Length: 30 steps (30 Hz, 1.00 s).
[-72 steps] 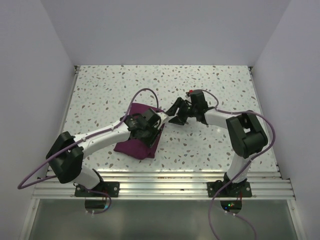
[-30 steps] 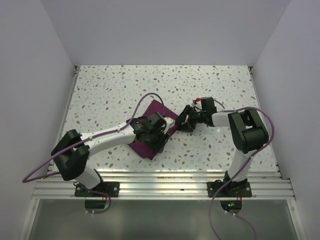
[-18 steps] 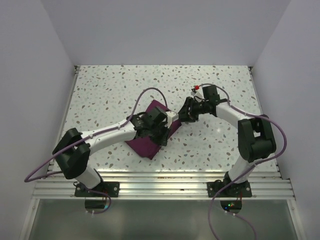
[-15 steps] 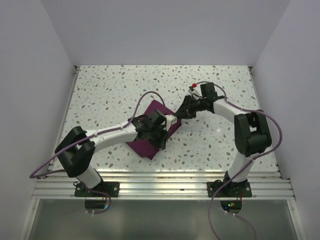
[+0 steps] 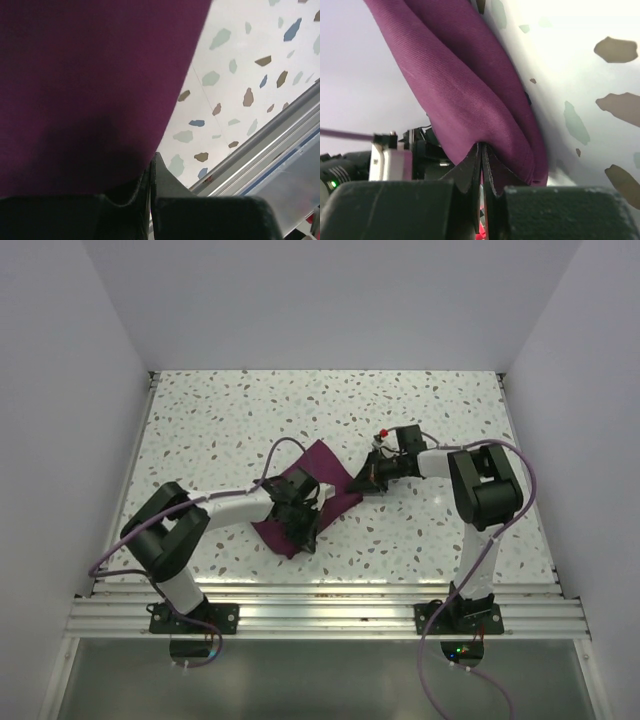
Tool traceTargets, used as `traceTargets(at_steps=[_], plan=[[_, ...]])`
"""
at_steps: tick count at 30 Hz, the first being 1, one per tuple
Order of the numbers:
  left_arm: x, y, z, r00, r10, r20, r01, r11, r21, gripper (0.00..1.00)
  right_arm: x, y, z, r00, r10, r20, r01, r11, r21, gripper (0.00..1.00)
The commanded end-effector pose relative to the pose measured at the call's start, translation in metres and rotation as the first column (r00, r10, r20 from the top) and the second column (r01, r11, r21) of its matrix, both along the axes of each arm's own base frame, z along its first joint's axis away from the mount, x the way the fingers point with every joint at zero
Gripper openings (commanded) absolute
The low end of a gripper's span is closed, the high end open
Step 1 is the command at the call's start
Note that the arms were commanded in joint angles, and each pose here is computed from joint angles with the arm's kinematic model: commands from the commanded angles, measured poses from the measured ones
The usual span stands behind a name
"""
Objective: Prepare the surgical pack
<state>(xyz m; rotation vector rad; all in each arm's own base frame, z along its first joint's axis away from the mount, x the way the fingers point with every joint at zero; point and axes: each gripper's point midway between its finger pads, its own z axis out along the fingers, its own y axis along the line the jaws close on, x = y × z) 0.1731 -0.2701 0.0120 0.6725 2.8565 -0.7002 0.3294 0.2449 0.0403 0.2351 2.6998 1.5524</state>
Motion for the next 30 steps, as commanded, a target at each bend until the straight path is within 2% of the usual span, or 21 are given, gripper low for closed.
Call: traceTargets(at_steps=[1,10,17,21,27,30], plan=[[0.032,0.02,-0.021,0.999,0.016,0.051,-0.02,0.997,0.076,0.03,-0.004,0.0,-0.026,1.0,-0.021,-0.003,0.021,0.999,-0.038,0.03],[0.105,0.056,-0.033,0.994,0.046,0.096,-0.065,0.977,0.205,0.01,0.037,0.007,-0.023,0.998,-0.053,0.034,0.055,0.997,-0.05,0.02],[0.16,0.092,-0.029,0.983,0.111,0.149,-0.147,0.956,0.254,0.0,0.044,0.006,-0.031,0.997,-0.074,0.026,0.076,0.994,-0.076,0.02],[0.169,0.107,-0.021,0.974,0.14,0.175,-0.183,0.947,0.263,0.0,0.039,0.005,-0.036,0.998,-0.066,0.014,0.067,0.994,-0.087,0.02],[0.15,0.092,0.003,0.968,0.184,0.172,-0.205,0.972,0.115,0.02,0.039,0.003,-0.032,0.999,-0.019,0.047,0.024,0.994,-0.108,0.03],[0.134,0.087,0.017,0.962,0.217,0.166,-0.226,0.973,0.043,0.05,0.045,0.005,-0.014,0.997,0.007,0.076,0.0,0.995,-0.096,0.04]])
